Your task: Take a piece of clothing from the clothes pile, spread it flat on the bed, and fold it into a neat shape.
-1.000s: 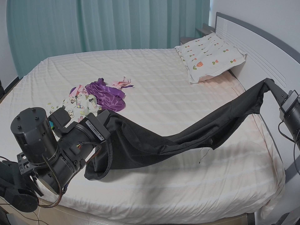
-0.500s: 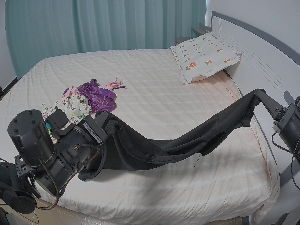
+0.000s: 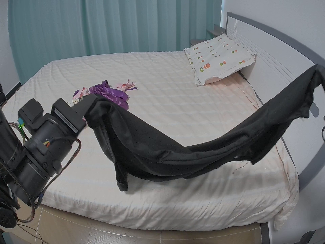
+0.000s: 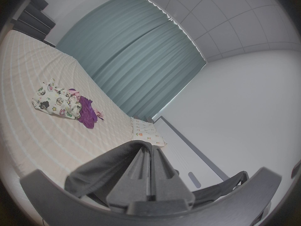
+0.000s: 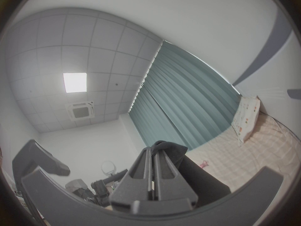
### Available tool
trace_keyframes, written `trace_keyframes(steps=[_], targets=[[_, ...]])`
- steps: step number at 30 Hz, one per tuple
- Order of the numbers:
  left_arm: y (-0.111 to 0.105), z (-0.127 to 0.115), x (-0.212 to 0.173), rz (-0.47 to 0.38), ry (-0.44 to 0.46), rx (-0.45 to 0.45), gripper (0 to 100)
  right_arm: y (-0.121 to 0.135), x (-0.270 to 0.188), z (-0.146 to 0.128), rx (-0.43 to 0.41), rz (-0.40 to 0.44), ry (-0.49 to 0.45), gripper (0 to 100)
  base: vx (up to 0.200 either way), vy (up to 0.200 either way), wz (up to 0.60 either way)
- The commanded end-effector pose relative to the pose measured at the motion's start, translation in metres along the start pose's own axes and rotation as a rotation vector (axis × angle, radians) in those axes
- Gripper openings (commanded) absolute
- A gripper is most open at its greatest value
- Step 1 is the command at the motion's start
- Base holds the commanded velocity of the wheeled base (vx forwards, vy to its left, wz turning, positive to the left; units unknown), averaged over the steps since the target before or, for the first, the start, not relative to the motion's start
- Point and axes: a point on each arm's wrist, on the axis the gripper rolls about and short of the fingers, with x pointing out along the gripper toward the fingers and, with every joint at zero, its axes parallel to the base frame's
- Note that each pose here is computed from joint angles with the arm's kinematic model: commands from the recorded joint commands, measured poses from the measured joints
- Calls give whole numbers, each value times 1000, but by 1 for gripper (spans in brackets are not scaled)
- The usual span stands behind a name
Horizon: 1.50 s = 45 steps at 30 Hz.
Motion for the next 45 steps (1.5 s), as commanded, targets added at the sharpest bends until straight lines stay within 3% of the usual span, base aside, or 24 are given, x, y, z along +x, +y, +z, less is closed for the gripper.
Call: trace_keyframes(steps=[1,5,6,9,15,19,22,23,33,45], targets=[[0,29,4,17,-121,-12,0,18,18,29,-14,71,-106,0,-200,0,0],[2,38,10,49,-153,0,0,4,49,33,-3,-3,-82,0,-50,0,0],[3,38,9,69,-132,11,0,-9,62,34,17,-49,-75,0,0,0,0],[8,32,10,127,-67,40,0,-31,89,31,22,-81,-55,0,0,0,0],[19,23,21,197,-24,69,0,-89,127,-1,14,-197,20,0,0,0,0],[43,13,46,305,-7,101,0,-118,144,-21,15,-244,54,0,0,0,0],[47,12,52,323,-7,104,0,-121,146,-23,8,-248,52,0,133,0,0],[58,12,68,364,-17,108,0,-128,151,-26,-23,-255,36,0,200,0,0],[66,16,103,388,-55,107,0,-146,158,-36,-34,-285,38,0,200,0,0],[110,-5,139,502,-14,131,0,-190,164,-61,-37,-363,70,0,200,0,0]])
